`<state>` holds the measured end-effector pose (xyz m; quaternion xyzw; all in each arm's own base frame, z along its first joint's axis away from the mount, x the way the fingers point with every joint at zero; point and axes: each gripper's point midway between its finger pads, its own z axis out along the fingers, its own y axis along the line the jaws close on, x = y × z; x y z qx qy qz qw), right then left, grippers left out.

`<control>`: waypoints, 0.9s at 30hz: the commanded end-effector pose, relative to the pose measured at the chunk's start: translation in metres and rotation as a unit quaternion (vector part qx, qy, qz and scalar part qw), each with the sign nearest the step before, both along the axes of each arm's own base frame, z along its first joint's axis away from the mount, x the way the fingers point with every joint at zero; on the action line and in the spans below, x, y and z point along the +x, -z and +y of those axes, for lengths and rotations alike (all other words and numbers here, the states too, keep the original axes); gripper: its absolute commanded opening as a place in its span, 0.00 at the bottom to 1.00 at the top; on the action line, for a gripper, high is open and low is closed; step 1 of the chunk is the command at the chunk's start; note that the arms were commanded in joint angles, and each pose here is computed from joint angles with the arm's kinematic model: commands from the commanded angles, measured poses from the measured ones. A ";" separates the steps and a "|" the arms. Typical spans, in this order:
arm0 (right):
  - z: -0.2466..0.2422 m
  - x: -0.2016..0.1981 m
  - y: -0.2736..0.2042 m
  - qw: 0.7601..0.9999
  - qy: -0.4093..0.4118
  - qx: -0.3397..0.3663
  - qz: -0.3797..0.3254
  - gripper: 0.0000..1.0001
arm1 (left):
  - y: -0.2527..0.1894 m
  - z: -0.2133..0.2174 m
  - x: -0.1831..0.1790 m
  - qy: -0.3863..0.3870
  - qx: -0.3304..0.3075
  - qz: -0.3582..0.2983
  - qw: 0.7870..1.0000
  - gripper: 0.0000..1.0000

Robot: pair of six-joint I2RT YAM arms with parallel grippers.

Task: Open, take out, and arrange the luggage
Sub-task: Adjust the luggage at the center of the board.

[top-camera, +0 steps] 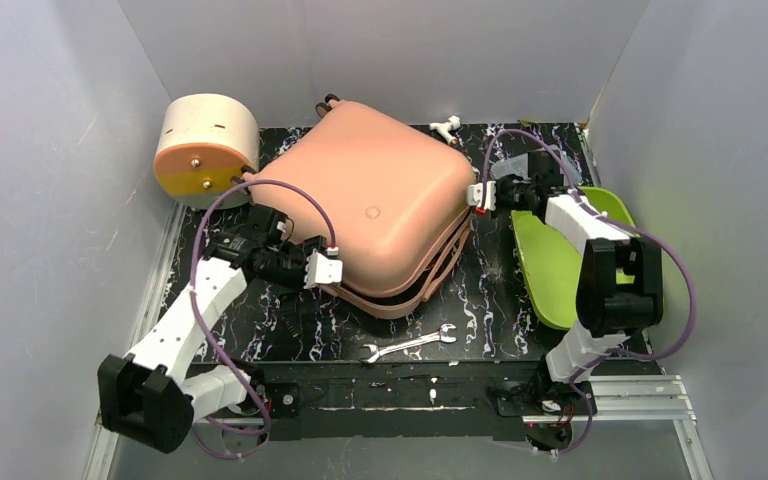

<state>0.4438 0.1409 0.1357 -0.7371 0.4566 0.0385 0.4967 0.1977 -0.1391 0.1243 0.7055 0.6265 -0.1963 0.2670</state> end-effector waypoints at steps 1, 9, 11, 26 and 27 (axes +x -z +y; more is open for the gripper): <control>0.053 -0.107 0.001 0.974 -0.053 0.117 0.185 0.01 | -0.043 -0.013 0.004 -0.014 -0.056 -0.052 0.997 0.98; 0.051 -0.156 0.002 0.963 -0.048 0.149 0.218 0.01 | -0.079 -0.007 0.018 -0.079 -0.069 -0.100 0.989 0.98; 0.051 -0.167 0.001 0.962 -0.049 0.157 0.218 0.01 | -0.091 -0.009 0.015 -0.083 -0.080 -0.102 0.988 0.98; 0.020 -0.066 -0.011 0.980 0.034 0.097 0.172 0.01 | -0.084 -0.017 0.003 -0.064 -0.098 -0.068 0.991 0.98; 0.019 -0.061 -0.012 0.979 0.027 0.095 0.180 0.01 | -0.082 -0.017 0.001 -0.062 -0.096 -0.064 0.991 0.98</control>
